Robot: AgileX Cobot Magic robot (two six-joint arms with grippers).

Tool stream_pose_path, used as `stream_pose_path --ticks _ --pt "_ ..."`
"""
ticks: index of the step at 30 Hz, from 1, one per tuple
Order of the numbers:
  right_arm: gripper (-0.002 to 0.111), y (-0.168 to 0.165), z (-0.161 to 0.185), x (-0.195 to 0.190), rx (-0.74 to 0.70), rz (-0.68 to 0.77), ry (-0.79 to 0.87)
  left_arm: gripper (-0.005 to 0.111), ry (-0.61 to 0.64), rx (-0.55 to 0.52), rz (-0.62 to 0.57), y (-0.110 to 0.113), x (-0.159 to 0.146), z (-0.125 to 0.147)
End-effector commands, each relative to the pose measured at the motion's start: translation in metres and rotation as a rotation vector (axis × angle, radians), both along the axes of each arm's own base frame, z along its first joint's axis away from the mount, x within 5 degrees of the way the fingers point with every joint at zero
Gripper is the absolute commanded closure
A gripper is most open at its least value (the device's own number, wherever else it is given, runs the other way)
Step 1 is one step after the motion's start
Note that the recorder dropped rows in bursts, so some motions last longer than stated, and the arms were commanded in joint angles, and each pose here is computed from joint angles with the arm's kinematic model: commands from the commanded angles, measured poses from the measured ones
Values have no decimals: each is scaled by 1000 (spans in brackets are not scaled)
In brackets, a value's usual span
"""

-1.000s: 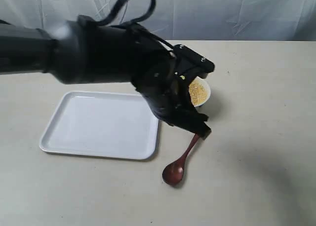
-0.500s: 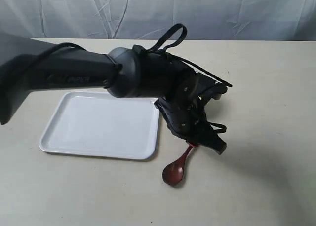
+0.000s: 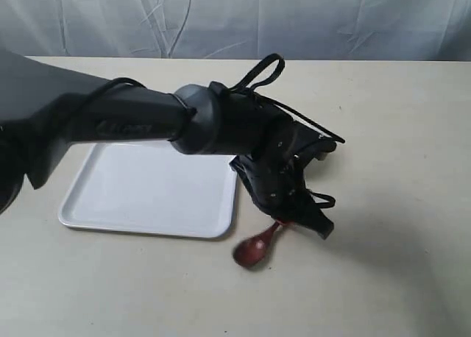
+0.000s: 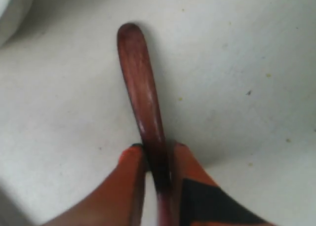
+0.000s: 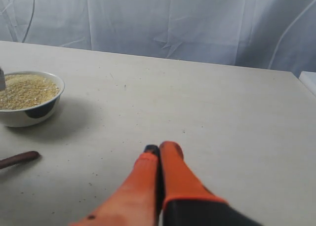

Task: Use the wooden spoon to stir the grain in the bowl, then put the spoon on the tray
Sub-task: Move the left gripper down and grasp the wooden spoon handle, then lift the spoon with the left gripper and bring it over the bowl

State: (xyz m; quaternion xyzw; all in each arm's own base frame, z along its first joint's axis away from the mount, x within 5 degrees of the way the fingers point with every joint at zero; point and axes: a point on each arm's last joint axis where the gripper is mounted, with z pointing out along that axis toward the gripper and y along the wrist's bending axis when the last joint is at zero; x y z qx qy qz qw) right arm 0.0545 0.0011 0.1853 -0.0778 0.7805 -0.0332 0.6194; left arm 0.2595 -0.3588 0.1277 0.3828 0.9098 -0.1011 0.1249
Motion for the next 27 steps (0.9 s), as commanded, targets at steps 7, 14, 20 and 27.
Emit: stream_pose_path --ticks 7,14,20,27 --pt "108 0 0 0 -1 -4 -11 106 -198 -206 18 -1 13 100" --pt "108 0 0 0 -1 -4 -11 106 -189 -626 574 33 68 144" --pt "108 0 0 0 -1 -4 -11 106 -147 -929 844 55 94 133" --pt "108 0 0 0 -1 -4 -11 107 -18 -1115 1119 59 95 80"
